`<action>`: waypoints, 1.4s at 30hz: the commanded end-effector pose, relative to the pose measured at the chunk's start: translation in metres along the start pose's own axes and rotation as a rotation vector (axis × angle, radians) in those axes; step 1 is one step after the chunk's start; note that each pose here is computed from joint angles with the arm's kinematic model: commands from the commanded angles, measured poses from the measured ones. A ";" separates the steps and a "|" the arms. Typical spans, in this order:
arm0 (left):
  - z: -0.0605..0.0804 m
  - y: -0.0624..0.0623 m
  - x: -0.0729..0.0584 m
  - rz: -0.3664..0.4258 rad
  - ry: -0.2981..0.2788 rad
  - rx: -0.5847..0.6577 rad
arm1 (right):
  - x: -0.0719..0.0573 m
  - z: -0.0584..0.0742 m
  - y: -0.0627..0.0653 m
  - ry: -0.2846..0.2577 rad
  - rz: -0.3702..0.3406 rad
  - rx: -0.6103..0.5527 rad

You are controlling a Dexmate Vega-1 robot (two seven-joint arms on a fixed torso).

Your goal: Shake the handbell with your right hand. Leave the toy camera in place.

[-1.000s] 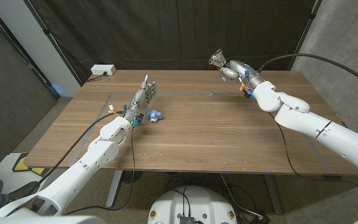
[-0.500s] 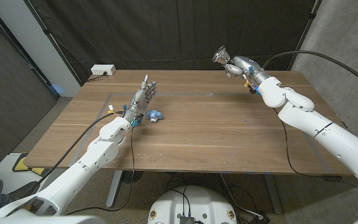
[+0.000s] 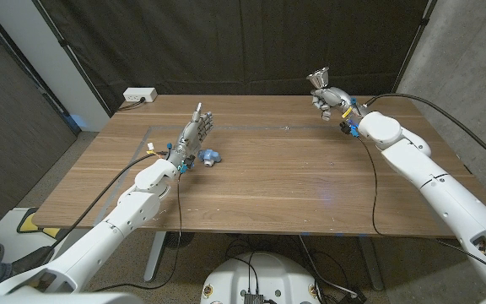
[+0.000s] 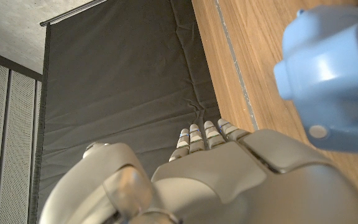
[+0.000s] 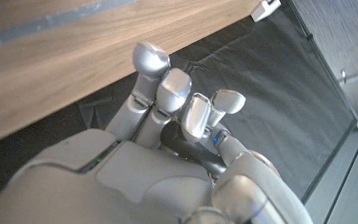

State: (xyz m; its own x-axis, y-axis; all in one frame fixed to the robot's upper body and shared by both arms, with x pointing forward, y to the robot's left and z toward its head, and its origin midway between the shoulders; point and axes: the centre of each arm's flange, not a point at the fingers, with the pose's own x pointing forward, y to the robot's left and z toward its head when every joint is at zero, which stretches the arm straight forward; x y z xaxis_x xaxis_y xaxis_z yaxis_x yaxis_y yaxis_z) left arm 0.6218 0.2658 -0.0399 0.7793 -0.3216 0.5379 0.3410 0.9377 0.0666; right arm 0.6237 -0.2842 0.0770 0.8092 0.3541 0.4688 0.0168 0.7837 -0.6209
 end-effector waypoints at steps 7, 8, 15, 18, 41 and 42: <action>-0.001 -0.007 -0.004 0.000 -0.003 0.001 | -0.015 -0.029 0.009 -0.209 -0.011 1.378; -0.001 -0.008 -0.004 0.001 -0.002 0.001 | -0.015 -0.029 0.010 -0.202 -0.015 1.383; -0.001 -0.010 -0.006 0.005 -0.003 0.005 | -0.021 -0.013 -0.009 -0.159 -0.086 0.813; -0.001 -0.010 -0.006 0.007 -0.003 0.002 | -0.021 0.002 -0.009 -0.176 -0.069 0.636; -0.004 -0.004 -0.006 0.011 -0.009 -0.011 | -0.033 0.107 0.038 -0.345 -0.432 -1.270; -0.004 -0.003 -0.006 0.012 -0.010 -0.011 | -0.033 0.106 0.039 -0.344 -0.425 -1.275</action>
State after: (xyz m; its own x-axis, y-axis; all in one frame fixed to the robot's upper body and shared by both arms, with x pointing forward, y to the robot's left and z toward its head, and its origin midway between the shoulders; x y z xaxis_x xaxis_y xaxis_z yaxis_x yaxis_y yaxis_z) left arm 0.6161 0.2590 -0.0473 0.7802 -0.3146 0.5406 0.3381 0.9393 0.0587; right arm 0.5838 -0.2602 0.0893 0.7553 0.2034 0.6230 0.1419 0.8773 -0.4585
